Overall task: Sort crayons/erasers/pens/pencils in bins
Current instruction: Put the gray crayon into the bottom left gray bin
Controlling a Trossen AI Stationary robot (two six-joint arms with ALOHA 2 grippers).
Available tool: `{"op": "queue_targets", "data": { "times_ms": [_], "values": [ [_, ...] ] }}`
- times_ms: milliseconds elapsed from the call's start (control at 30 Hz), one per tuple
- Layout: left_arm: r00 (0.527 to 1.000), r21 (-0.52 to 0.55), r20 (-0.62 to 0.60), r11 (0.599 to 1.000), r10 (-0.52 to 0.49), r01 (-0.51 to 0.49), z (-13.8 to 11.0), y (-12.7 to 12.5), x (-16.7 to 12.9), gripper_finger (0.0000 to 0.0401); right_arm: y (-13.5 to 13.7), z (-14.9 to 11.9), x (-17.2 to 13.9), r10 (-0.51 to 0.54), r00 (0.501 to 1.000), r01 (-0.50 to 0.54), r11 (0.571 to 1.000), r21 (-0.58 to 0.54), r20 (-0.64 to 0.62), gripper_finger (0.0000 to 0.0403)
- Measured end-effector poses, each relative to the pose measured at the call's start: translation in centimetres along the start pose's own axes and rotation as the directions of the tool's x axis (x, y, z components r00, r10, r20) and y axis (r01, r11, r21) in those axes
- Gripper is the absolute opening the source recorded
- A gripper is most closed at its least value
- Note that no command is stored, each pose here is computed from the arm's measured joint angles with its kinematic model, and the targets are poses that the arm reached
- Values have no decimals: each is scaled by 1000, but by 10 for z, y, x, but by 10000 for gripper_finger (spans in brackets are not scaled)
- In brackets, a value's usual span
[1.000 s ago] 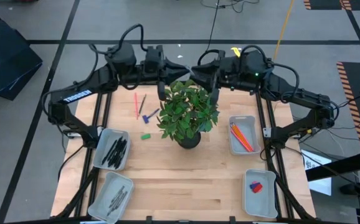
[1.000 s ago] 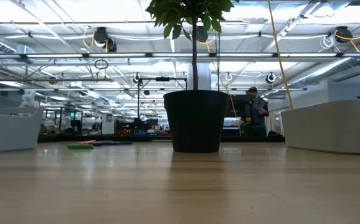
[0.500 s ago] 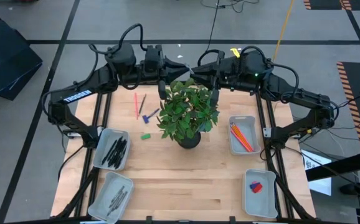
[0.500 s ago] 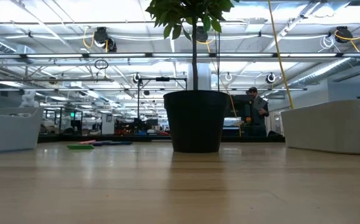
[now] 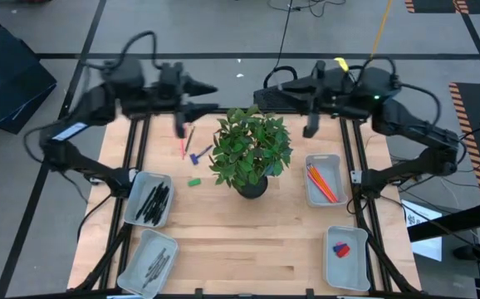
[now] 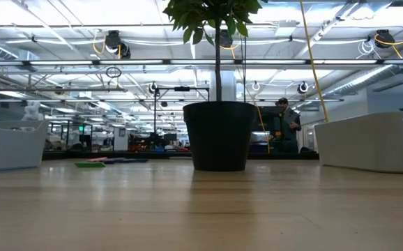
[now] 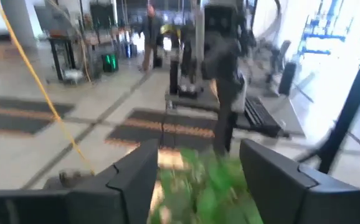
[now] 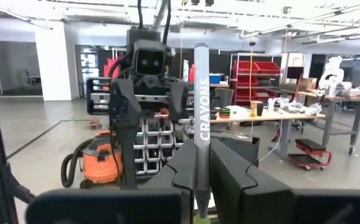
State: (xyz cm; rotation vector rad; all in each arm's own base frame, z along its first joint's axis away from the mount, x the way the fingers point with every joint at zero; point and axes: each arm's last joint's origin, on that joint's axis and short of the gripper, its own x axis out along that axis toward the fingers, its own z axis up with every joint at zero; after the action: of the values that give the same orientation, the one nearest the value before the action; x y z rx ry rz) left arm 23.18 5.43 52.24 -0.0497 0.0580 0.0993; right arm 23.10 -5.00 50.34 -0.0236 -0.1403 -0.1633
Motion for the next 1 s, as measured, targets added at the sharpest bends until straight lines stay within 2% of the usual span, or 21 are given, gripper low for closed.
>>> {"op": "queue_targets", "data": {
  "times_ms": [133, 200, 367, 567, 700, 800, 1000],
  "values": [
    [999, -45, -29, 999, -28, 27, 3, -11, -33, 238, 4, 7, -16, 15, 1000, -15, 1000, -3, -6, 21],
    [998, -69, -5, 996, -57, 57, 7, -17, -46, 238, 8, 10, -24, 33, 999, -33, 999, -1, -4, 21],
    [987, -55, 49, 986, -155, 158, 12, -42, -49, 239, 29, 14, -28, 177, 984, -177, 984, 9, 17, 21],
    [952, 45, 125, 960, -280, 277, 12, -82, -17, 239, 73, 10, -26, 368, 930, -368, 929, 37, 12, 21],
    [954, 65, 137, 963, -268, 262, 2, -112, 14, 239, 109, 8, -22, 489, 870, -492, 869, 51, 56, 21],
    [964, 76, 129, 972, -233, 224, -11, -136, 39, 239, 135, 1, -17, 503, 863, -505, 862, 51, 53, 21],
    [927, 73, 197, 947, -320, 311, -28, -181, 71, 239, 172, -18, -5, 432, 902, -431, 901, 48, -9, 21]
  ]
}}
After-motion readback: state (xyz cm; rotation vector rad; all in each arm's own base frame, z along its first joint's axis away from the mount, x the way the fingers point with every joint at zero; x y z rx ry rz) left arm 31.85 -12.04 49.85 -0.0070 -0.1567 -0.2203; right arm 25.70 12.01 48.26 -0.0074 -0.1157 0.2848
